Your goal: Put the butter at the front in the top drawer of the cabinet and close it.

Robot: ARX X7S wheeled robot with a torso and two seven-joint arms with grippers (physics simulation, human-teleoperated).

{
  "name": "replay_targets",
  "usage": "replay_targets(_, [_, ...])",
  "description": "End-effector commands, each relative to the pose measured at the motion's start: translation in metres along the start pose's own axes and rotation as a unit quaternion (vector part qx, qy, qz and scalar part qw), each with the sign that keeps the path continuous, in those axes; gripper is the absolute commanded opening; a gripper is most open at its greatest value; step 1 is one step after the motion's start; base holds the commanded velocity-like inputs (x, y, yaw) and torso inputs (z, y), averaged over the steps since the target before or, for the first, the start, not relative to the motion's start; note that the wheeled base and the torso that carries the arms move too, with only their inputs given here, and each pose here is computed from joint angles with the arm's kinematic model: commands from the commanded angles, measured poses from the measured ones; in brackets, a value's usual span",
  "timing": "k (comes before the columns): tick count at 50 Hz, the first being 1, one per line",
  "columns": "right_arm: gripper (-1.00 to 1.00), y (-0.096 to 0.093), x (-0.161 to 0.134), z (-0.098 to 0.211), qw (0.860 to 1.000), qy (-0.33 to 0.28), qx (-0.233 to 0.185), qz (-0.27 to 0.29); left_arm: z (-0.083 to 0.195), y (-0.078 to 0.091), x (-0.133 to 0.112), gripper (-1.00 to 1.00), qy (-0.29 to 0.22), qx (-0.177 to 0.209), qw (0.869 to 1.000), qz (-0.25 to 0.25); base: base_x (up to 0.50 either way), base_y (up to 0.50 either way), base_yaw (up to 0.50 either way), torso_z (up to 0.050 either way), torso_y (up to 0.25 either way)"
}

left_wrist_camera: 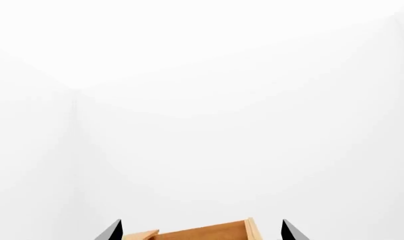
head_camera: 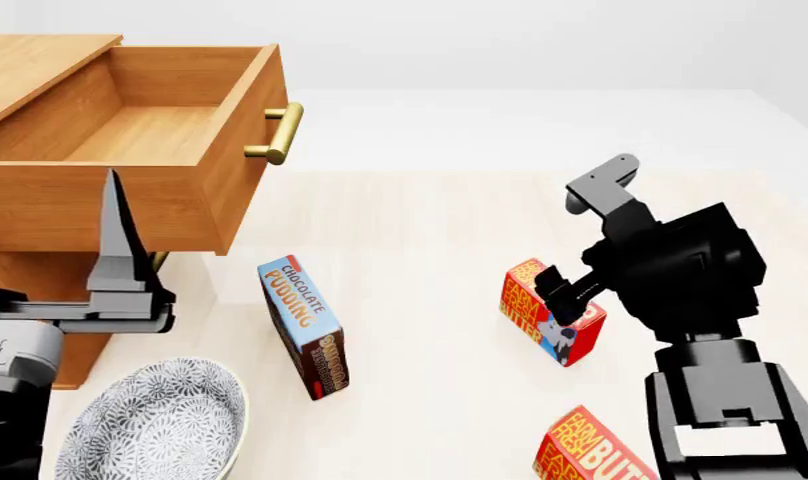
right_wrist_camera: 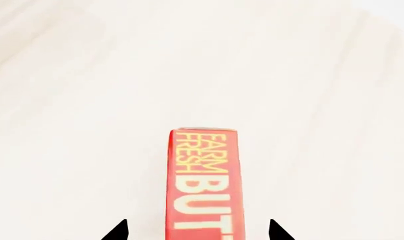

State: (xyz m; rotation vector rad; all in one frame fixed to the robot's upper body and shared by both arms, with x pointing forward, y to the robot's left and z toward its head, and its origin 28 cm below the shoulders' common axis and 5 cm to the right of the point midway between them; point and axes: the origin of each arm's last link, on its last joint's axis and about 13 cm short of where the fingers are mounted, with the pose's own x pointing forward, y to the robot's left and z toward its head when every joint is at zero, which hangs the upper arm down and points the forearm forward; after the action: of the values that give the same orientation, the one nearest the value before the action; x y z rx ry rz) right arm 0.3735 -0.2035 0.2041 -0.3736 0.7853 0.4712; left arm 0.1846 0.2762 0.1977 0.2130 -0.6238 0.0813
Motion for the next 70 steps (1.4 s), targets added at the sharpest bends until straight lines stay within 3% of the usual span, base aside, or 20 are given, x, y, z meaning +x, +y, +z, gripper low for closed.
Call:
replay_targets(1, [1.0,0.003,0.007,-0.016,1.0,0.007,0.013,0.005,0.0,0.0,0.002,1.0,0.001,-0.001,1.0,-0.001,0.0,0.0,0.0,0.0,0.0])
replay_targets(46, [1.0,0.0,0.006,-0.034,0.999,0.012,0.035,-0.011,-0.003,0.001,0.009,1.0,0.008,0.003,1.0,-0.005,0.0,0.0,0.0,0.0,0.0])
replay_targets(70, [1.0,0.001,0.006,-0.036,0.999,0.011,0.037,-0.009,-0.004,0.001,0.011,1.0,0.011,0.006,1.0,-0.006,0.0,0.0,0.0,0.036,-0.163])
